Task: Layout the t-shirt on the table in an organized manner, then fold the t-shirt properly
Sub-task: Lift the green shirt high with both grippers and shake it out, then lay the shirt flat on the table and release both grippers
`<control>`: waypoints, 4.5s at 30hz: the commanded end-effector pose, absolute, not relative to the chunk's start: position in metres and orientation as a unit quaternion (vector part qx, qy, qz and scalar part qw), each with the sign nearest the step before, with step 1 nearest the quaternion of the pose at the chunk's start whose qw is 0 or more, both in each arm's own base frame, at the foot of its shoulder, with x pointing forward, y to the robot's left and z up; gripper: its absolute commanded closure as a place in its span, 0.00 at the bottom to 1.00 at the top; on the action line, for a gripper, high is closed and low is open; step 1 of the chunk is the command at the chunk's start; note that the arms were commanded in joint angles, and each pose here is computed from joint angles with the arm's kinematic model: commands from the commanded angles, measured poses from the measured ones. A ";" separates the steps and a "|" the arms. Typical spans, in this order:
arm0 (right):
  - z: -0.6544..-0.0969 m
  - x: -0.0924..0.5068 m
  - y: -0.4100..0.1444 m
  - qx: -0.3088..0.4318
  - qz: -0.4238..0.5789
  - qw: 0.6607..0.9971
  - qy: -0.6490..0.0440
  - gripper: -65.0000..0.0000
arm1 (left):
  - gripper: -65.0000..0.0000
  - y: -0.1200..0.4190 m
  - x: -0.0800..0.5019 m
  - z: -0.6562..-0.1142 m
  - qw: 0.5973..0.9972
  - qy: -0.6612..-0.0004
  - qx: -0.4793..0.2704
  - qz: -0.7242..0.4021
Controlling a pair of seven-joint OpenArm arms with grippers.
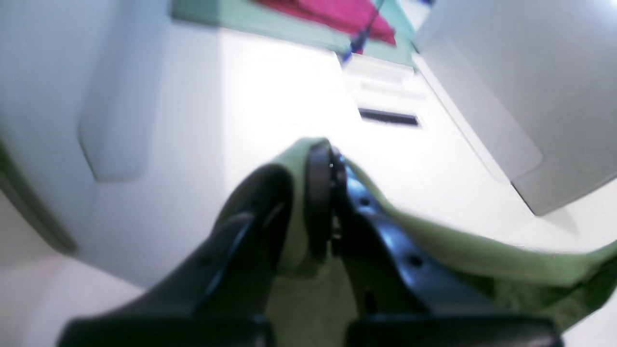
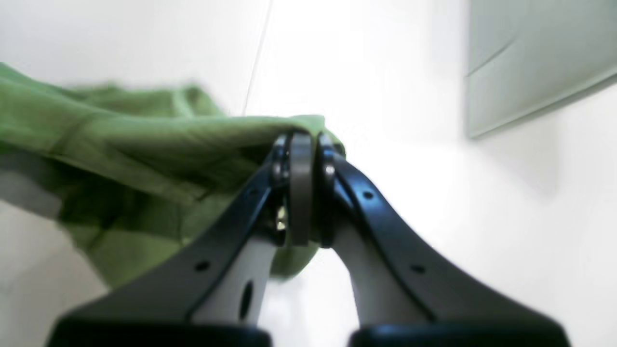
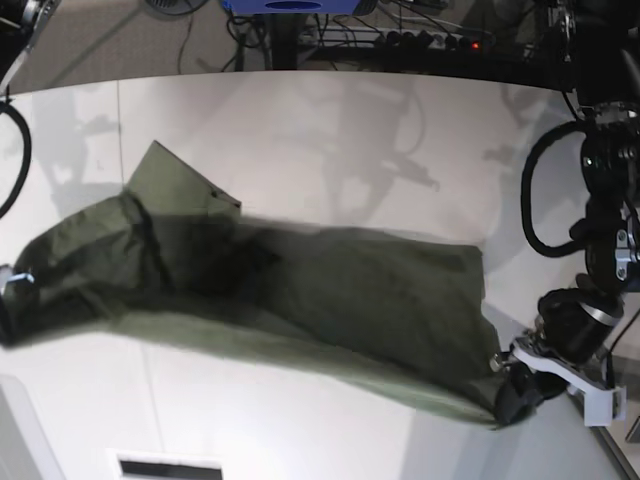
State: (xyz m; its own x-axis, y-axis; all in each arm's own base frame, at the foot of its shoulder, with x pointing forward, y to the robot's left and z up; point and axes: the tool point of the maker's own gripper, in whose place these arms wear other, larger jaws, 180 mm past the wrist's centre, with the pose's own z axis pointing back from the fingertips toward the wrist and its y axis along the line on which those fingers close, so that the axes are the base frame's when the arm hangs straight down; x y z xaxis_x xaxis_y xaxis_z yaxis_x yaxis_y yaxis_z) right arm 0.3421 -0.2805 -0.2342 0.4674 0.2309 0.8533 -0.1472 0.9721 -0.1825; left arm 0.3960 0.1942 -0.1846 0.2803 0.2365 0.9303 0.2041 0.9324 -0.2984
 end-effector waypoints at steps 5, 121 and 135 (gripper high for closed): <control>-0.176 0.356 -0.285 -0.077 0.137 0.811 -0.563 0.99 | 1.00 0.212 0.400 -0.152 0.762 -0.630 -0.150 -0.019; -0.402 0.248 -0.247 0.079 0.060 0.948 -0.303 1.00 | 1.00 0.224 0.296 -0.421 0.916 -0.397 0.011 0.066; -0.458 0.194 -0.216 0.135 0.009 0.965 -0.225 0.99 | 1.00 0.220 0.253 -0.456 0.939 -0.341 0.033 0.037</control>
